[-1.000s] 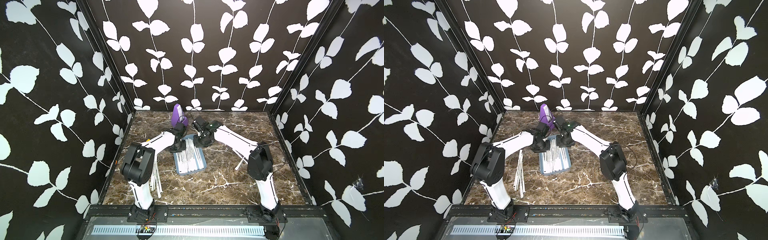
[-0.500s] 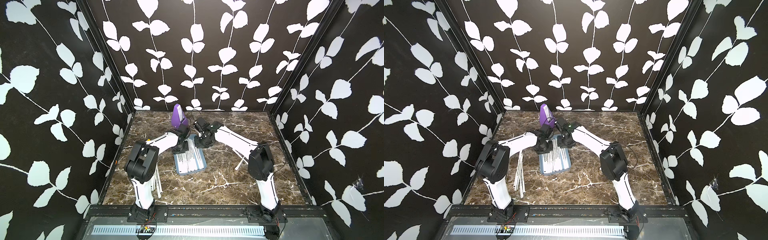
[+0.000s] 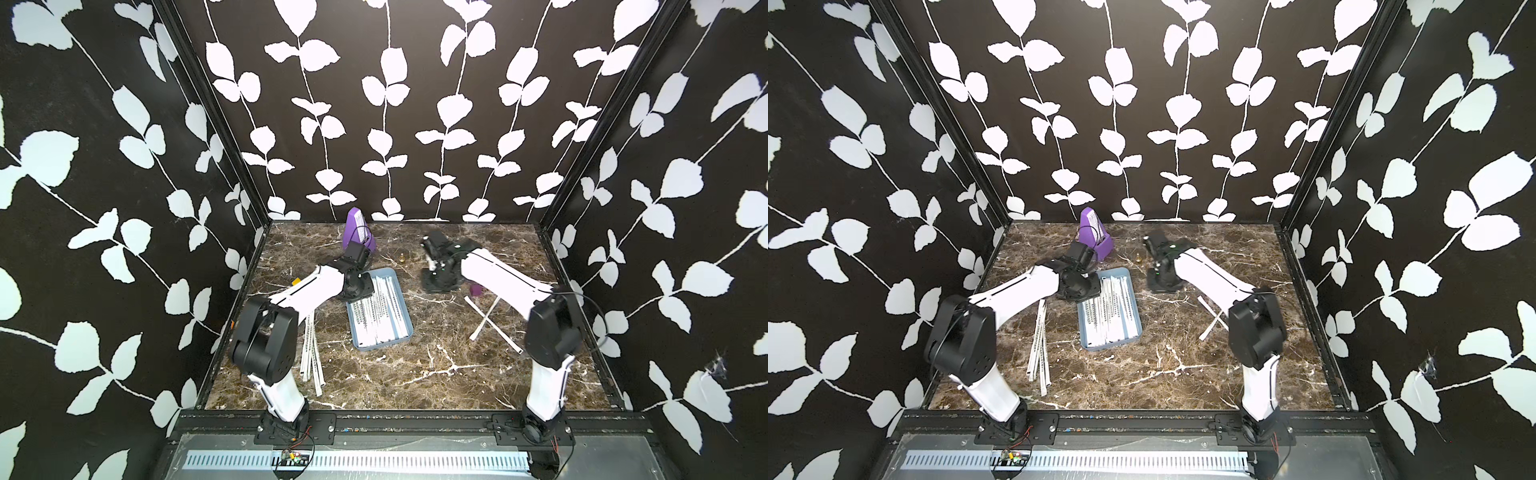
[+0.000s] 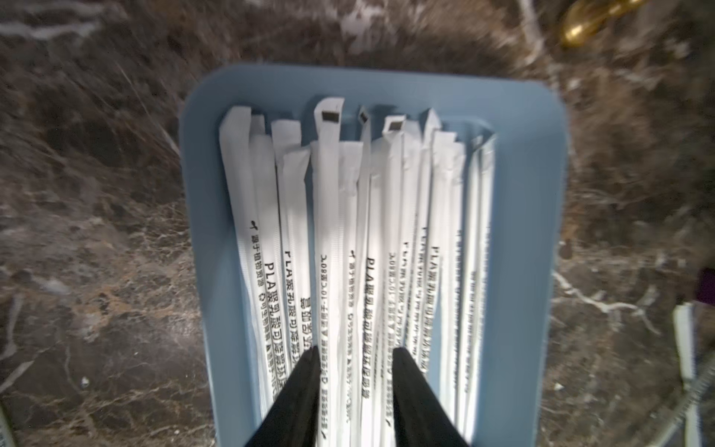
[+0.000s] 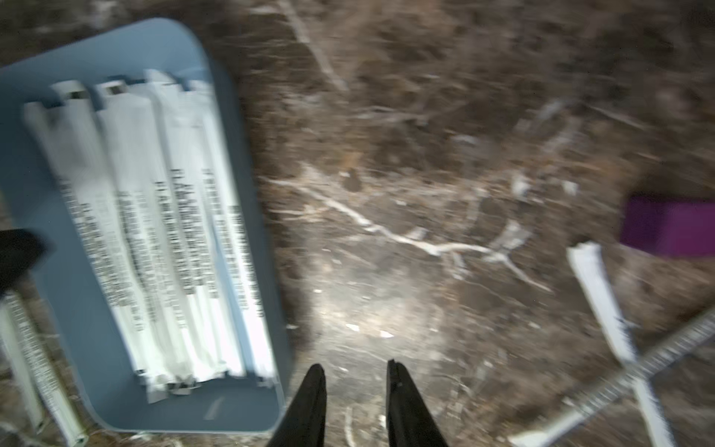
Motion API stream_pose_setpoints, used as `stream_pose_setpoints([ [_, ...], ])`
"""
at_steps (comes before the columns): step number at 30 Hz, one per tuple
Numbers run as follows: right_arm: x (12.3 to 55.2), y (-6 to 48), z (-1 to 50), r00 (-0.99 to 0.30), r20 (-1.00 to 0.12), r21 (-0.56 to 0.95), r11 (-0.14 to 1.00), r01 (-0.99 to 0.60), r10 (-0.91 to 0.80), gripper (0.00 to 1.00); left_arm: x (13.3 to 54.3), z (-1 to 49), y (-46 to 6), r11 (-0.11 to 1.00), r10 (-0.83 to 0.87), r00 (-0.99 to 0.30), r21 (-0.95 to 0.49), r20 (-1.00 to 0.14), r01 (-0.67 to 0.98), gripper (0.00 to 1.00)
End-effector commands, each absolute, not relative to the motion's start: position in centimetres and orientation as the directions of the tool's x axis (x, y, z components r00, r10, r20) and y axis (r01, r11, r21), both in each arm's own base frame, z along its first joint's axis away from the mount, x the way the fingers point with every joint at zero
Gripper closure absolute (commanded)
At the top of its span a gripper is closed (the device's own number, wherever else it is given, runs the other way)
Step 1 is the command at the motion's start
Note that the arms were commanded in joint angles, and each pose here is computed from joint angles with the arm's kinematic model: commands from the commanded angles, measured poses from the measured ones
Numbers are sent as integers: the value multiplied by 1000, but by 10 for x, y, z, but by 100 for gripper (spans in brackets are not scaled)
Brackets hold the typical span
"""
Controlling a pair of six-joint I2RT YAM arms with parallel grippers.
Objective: Put the straws into the storage box
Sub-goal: Place the straw in the storage box, then pick up the straw from the center of the board.
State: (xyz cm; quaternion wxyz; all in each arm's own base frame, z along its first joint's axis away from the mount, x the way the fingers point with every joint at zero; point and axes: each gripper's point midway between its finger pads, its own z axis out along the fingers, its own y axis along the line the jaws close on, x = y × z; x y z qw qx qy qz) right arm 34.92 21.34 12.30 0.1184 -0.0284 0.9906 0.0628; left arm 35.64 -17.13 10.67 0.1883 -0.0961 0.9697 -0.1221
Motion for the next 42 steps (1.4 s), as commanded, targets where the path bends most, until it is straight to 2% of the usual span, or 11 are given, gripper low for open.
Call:
stream_pose_setpoints([
  [1,325,144,104,-987,-159,-10,1000,9,8,69,359,153,-166,960,-165,-874,-277,-458,-37,60],
  [4,319,109,92,-984,-142,-14,993,115,112,66,356,165,-141,992,-45,-832,-122,-553,28,55],
  [8,316,80,72,-958,-145,-11,967,253,249,64,348,174,-105,997,64,-789,70,-611,27,44],
  [11,321,66,59,-927,-148,38,938,344,345,64,341,173,-100,1000,23,-770,12,-637,20,29],
  [14,328,61,51,-919,-124,66,927,368,374,64,339,161,-103,983,-125,-753,-186,-646,-3,20],
  [16,332,58,49,-921,-124,50,930,365,368,64,340,158,-106,963,-183,-739,-268,-648,-4,20],
  [18,336,54,47,-919,-129,42,928,370,372,65,340,155,-110,958,-185,-740,-286,-647,10,20],
  [24,346,38,40,-919,-145,0,929,371,367,68,339,149,-108,965,-167,-757,-263,-632,7,23],
  [33,355,35,21,-931,-110,-16,936,352,348,70,340,142,-109,966,-159,-769,-259,-619,8,24],
  [37,351,32,19,-932,-110,-27,936,350,345,79,339,141,-110,965,-160,-774,-262,-613,8,25],
  [42,352,36,43,-946,-150,-38,954,297,288,89,339,139,-109,967,-156,-776,-256,-611,7,25],
])
